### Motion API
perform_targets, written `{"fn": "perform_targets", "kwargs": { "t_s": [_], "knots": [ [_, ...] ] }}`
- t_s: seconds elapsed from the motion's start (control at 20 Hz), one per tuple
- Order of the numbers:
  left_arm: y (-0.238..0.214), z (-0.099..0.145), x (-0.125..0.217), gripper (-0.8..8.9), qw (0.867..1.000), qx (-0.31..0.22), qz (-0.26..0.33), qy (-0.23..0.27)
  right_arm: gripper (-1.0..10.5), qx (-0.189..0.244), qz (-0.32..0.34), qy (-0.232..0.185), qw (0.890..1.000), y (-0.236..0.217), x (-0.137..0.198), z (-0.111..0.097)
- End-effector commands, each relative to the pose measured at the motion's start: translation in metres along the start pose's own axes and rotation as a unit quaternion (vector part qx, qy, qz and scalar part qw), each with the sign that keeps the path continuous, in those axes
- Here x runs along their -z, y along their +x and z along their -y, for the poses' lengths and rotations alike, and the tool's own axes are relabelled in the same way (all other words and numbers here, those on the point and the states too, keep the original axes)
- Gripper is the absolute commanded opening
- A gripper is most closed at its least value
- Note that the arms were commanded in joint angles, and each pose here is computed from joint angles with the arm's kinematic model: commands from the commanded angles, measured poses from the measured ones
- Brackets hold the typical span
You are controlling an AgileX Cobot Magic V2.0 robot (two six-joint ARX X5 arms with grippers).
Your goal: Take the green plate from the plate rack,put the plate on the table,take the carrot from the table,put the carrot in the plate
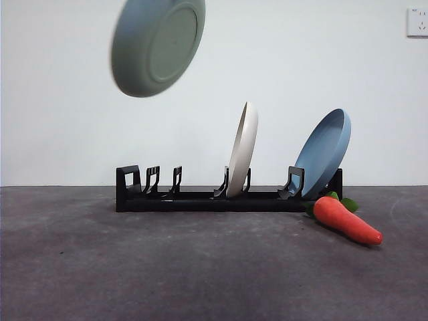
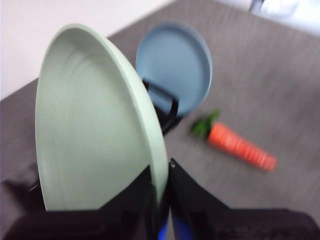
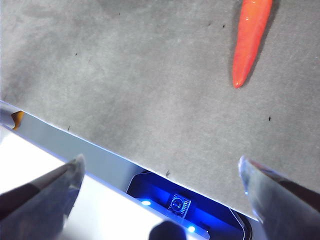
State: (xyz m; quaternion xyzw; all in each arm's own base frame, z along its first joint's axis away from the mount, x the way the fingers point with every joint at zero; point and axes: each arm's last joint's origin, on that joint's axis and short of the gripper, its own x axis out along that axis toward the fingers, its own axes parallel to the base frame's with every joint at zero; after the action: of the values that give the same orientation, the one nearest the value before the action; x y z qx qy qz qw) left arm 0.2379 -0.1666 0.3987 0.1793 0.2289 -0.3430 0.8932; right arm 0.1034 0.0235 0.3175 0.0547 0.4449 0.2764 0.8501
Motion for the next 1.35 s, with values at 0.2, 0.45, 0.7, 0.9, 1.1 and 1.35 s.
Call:
{"fn": "perform_targets", "kwargs": {
  "t_s": [0.2, 0.45, 0.7, 0.9, 1.1, 1.35],
  "knots": [
    [0.024, 0.065, 0.017, -0.05, 0.981, -0.025, -0.102, 0.166, 6.6, -0.001, 0.003, -0.001, 1.000, -0.001, -0.001, 0.000],
    [0.063, 0.109, 0.076, -0.05, 0.953, -0.033, -0.156, 0.257, 6.6, -0.002, 0.003, 0.001, 1.000, -0.001, -0.001, 0.000],
    [0.099, 0.134, 0.130, -0.05, 0.929, -0.049, -0.162, 0.328, 6.6, -0.002, 0.003, 0.003, 1.000, -0.001, -0.001, 0.000],
    [0.130, 0.144, 0.152, -0.05, 0.916, -0.042, -0.191, 0.350, 6.6, -0.002, 0.003, 0.003, 1.000, 0.000, -0.001, -0.001],
    [0.152, 0.152, 0.171, -0.06, 0.906, -0.024, -0.219, 0.361, 6.6, -0.002, 0.003, 0.003, 1.000, 0.000, -0.001, -0.001],
    [0.160, 0.157, 0.182, 0.03, 0.917, 0.004, -0.235, 0.322, 6.6, -0.002, 0.003, 0.003, 1.000, 0.000, -0.001, -0.001]
  ]
}}
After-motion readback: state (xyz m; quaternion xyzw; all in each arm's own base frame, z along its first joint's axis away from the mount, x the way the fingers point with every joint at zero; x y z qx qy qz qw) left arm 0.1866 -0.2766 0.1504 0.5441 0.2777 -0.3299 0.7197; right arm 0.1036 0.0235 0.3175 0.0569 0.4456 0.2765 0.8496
